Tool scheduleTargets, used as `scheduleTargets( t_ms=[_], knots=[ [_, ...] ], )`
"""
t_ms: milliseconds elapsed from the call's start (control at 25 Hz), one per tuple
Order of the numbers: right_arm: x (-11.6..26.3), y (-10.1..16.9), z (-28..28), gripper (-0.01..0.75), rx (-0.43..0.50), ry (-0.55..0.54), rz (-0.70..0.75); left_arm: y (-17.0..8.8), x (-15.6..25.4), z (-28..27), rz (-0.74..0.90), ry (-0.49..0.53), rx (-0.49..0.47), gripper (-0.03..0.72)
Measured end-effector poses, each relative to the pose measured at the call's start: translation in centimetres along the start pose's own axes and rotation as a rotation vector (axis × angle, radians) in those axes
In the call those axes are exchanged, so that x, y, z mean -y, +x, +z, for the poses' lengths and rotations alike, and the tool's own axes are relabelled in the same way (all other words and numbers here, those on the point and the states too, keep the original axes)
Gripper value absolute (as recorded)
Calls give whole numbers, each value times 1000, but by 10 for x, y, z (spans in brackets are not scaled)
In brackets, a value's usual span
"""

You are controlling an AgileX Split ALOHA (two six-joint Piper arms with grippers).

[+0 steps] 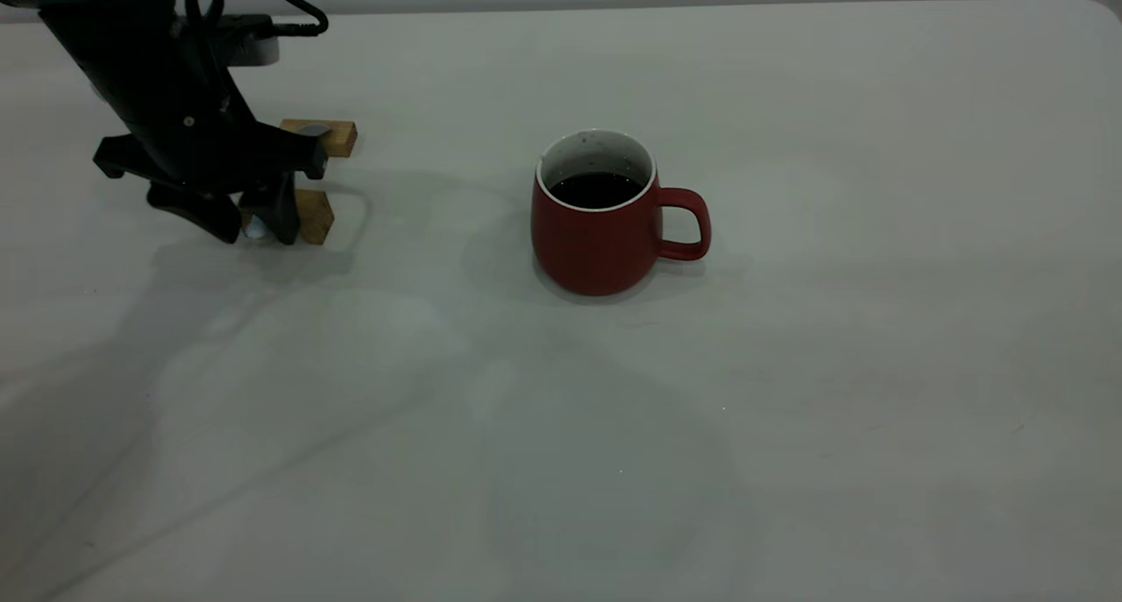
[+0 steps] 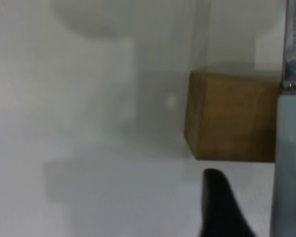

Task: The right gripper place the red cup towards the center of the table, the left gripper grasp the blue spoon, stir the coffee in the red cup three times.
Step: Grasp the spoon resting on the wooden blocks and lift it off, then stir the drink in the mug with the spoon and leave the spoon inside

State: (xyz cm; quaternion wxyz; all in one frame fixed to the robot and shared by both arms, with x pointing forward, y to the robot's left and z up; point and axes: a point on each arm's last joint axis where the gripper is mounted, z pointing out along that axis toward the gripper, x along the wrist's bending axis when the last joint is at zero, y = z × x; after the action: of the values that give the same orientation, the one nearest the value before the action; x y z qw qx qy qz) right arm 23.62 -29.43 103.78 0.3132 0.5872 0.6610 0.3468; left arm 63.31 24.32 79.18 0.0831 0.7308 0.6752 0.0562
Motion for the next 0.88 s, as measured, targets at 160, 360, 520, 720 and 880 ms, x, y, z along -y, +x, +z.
scheduleTargets(
  t_ms=[160, 360, 520, 720, 880],
  knots=[
    [0, 0, 0, 582, 0, 0, 0, 0, -1, 0, 3, -9, 1, 186],
    [0, 0, 0, 582, 0, 0, 0, -1, -3, -2, -16, 5, 4, 168],
    [0, 0, 0, 582, 0, 0, 0, -7, -22, -41, -164, 70, 47, 168],
    [0, 0, 0, 582, 0, 0, 0, -33, -41, -112, -618, 239, 252, 168],
    [0, 0, 0, 582, 0, 0, 0, -57, -36, -138, -1009, 567, 398, 168]
  ],
)
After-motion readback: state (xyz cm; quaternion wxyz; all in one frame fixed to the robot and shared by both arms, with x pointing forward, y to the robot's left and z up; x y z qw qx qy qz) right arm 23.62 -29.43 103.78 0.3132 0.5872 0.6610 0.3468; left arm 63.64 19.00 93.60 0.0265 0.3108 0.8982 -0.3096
